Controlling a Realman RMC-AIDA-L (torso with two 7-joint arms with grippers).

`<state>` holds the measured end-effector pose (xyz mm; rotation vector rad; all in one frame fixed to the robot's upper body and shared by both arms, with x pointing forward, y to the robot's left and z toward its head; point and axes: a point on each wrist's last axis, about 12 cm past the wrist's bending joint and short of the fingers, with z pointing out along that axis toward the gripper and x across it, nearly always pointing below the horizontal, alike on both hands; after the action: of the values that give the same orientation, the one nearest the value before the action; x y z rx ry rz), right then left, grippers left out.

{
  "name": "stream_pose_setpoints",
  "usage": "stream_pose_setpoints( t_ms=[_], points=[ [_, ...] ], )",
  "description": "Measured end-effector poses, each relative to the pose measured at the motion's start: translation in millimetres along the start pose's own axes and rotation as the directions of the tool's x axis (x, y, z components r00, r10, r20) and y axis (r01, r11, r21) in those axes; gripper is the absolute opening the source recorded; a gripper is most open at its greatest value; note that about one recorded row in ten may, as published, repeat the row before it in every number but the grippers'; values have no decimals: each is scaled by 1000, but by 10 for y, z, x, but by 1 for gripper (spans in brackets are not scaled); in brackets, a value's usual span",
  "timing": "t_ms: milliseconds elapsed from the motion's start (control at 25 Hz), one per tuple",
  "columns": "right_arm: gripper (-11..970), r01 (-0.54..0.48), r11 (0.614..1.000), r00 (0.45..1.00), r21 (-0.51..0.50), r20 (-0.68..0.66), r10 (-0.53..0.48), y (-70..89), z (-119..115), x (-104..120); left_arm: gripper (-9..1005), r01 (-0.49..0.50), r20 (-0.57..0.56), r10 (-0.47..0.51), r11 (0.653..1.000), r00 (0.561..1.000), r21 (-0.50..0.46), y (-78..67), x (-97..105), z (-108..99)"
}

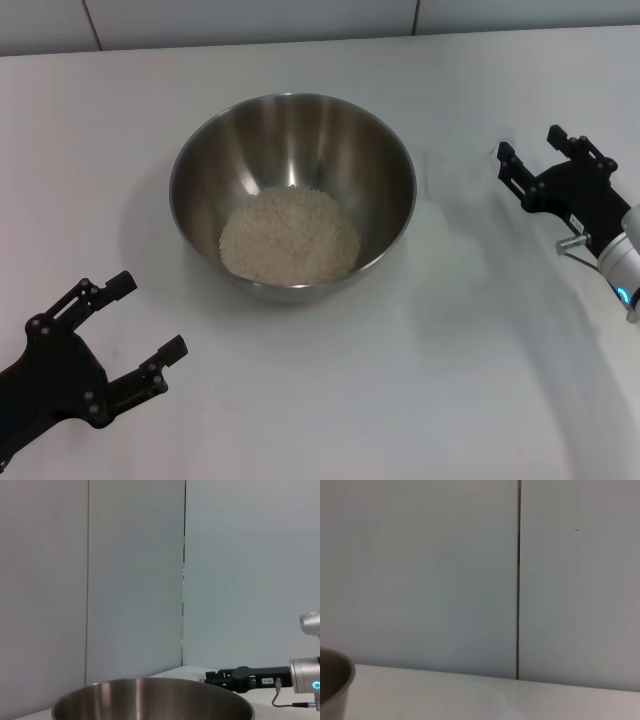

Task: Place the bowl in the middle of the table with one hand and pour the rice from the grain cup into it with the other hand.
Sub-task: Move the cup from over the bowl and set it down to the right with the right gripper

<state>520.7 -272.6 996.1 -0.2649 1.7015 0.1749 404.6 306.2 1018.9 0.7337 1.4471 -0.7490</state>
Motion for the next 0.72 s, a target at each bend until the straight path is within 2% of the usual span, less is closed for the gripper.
stream_pose_setpoints(
  t_ms=[560, 720],
  points=[
    [681, -29, 999, 998, -35, 61, 32, 87, -314, 86, 870, -2, -5, 2, 1000, 1000, -4, 1, 6, -2],
    [681, -83, 994, 984, -71, 150, 93, 118, -520, 60, 870, -3, -6, 3, 1000, 1000, -4, 5, 6, -6]
  ],
)
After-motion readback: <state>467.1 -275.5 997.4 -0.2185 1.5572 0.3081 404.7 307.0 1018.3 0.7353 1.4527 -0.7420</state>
